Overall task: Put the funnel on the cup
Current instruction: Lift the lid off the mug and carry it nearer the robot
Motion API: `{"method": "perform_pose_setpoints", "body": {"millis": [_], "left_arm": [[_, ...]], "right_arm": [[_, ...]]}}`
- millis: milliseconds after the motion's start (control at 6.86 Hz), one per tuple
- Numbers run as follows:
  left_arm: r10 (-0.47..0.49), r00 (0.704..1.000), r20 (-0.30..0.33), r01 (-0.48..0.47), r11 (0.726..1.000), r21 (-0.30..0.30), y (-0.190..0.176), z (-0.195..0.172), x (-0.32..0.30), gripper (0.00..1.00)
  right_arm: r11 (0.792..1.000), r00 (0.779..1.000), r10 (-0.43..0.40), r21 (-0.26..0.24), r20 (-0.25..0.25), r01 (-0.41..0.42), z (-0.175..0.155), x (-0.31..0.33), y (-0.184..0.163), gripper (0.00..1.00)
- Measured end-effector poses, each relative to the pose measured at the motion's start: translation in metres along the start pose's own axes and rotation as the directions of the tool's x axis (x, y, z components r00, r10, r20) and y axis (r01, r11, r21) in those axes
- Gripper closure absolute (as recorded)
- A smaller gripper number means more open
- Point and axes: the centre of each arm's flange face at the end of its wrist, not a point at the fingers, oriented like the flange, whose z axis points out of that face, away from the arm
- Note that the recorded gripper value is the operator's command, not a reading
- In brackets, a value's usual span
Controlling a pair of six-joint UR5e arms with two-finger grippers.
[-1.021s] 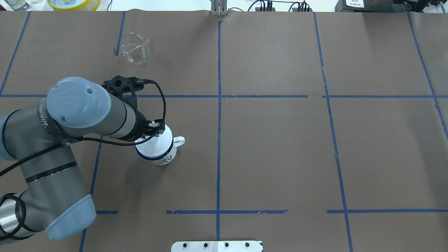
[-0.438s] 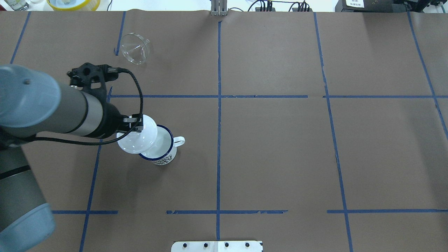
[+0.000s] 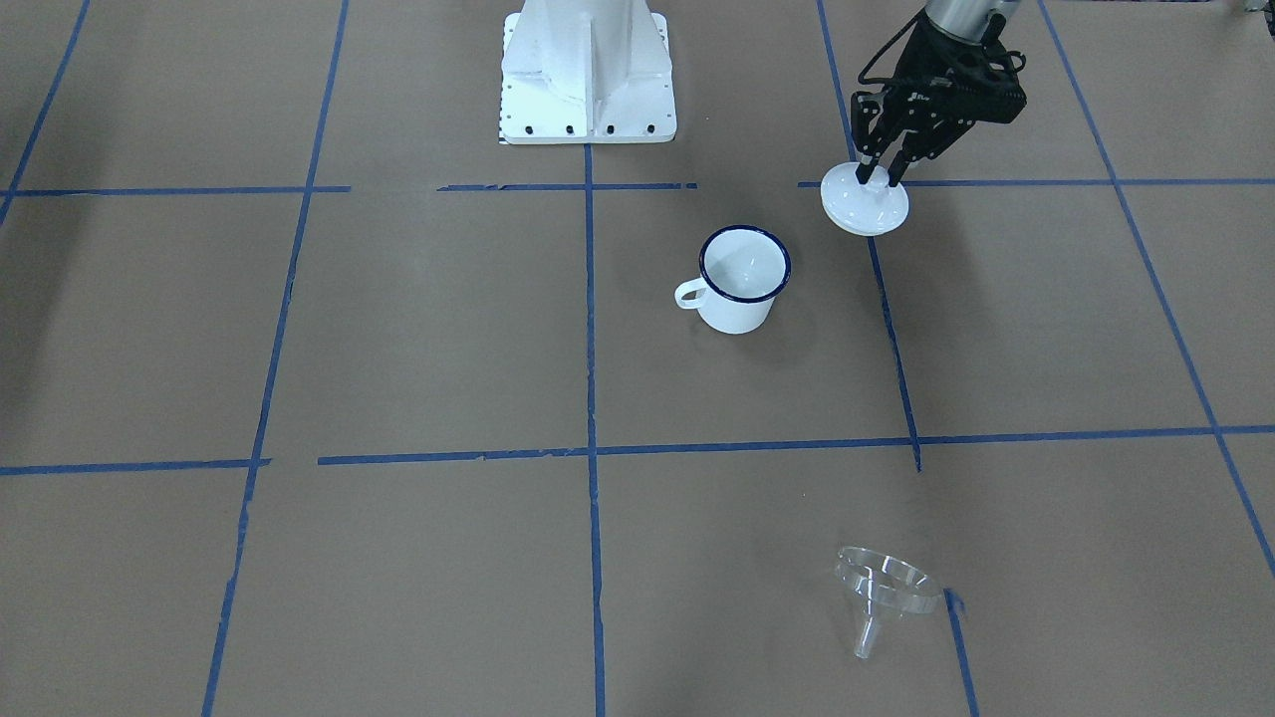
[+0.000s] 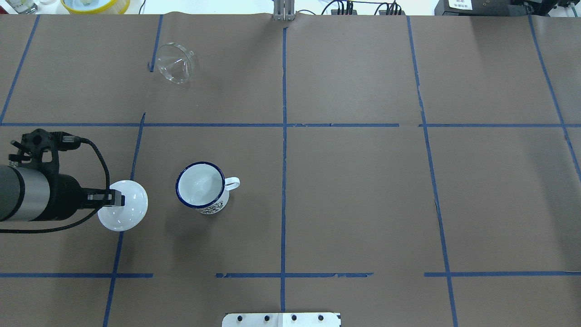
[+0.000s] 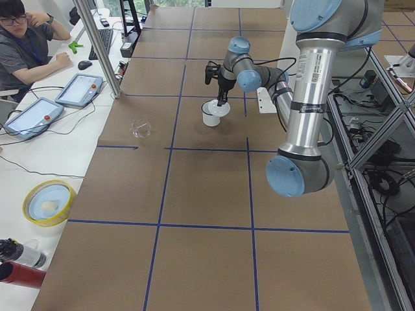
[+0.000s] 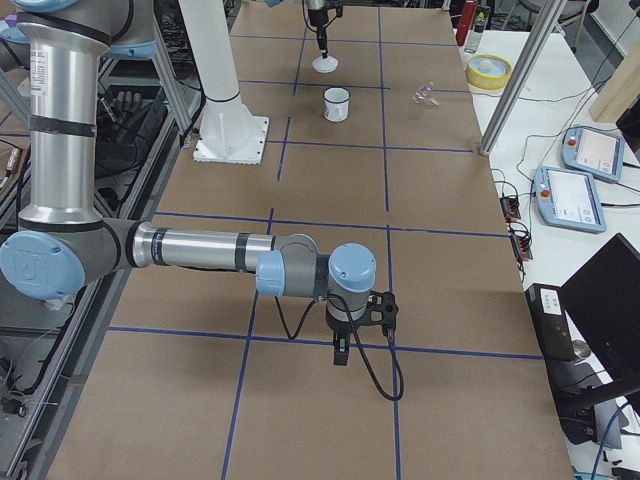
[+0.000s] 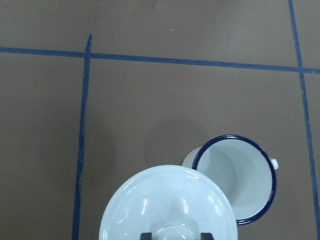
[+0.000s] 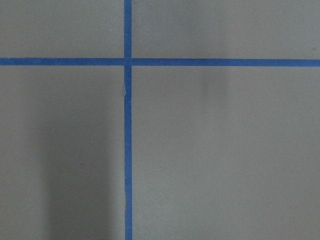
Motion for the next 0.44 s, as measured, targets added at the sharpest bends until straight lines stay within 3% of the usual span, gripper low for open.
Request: {"method": "perform_pose_setpoints", "body": {"millis": [438], "left_arm": [[-0.006,1.000,0.024,0.008,0.999,-0.054,0.023,0.055,-0.002,1.00]], "right_arm": [[1.000,1.000,0.000,0.000,0.000,0.000,0.000,0.000,0.000,0.00]]}}
